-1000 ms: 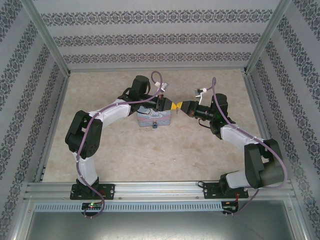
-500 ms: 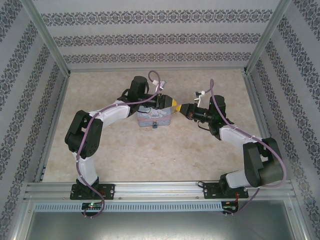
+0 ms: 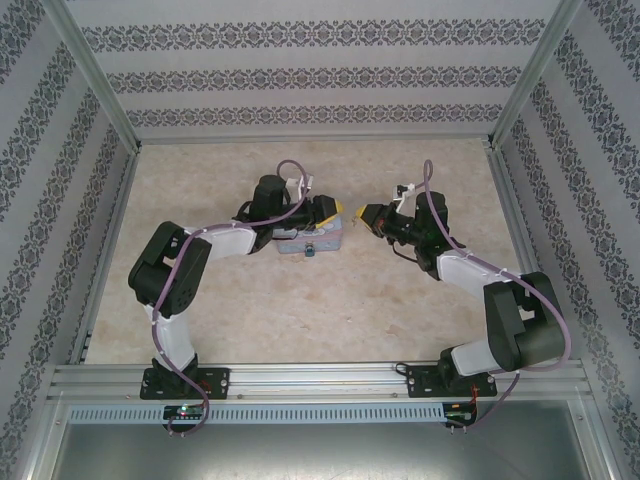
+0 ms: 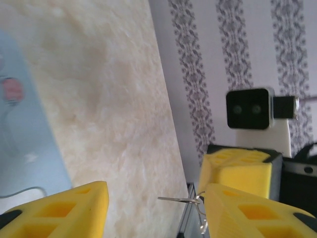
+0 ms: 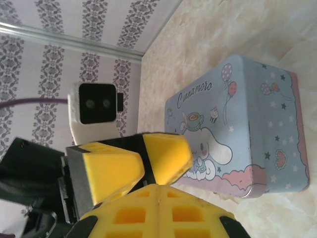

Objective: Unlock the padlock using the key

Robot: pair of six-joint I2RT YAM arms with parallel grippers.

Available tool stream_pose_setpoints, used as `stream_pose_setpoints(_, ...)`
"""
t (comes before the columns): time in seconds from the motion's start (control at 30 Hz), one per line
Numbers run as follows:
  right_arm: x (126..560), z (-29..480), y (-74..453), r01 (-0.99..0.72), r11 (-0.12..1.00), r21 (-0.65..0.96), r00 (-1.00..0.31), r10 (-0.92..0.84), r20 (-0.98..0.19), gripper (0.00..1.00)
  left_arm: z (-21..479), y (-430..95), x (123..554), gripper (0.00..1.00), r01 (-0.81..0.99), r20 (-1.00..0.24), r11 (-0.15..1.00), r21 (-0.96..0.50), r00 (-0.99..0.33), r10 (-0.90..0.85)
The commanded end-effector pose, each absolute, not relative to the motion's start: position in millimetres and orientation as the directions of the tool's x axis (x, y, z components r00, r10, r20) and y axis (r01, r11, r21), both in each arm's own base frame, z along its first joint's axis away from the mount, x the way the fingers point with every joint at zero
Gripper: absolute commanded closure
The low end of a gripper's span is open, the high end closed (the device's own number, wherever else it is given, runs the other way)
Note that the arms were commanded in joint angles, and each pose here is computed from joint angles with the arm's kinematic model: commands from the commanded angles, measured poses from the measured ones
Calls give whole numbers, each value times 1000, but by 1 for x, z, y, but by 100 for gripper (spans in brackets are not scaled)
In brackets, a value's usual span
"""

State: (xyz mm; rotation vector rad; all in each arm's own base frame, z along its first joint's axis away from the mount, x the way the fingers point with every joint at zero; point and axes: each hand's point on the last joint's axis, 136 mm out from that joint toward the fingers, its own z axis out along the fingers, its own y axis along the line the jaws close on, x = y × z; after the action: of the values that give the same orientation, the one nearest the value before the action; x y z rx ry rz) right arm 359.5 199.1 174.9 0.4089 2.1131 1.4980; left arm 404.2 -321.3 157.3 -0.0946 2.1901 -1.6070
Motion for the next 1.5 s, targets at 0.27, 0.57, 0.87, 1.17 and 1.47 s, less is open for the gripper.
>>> stream_pose_setpoints(0.27,382,186,213,22,330,944,-738,643,-208,100,207,-317,423,46,78,-104,69,-995,-773,-625)
stream_pose_setpoints(0.57,386,183,212,40,330,943,-720,664,-201,100,199,-326,421,50,37,-43,23,-999,-750,-661)
stream_pose_setpoints(0.87,387,186,212,36,323,946,-714,670,-202,100,180,-325,414,50,-13,-36,68,-998,-737,-675)
stream_pose_setpoints(1.17,387,187,213,31,317,948,-717,668,-200,100,186,-334,413,54,-3,-40,63,-998,-749,-661)
stream_pose_setpoints(1.47,386,186,214,31,318,948,-720,664,-199,100,189,-340,413,59,-1,-32,50,-999,-754,-657)
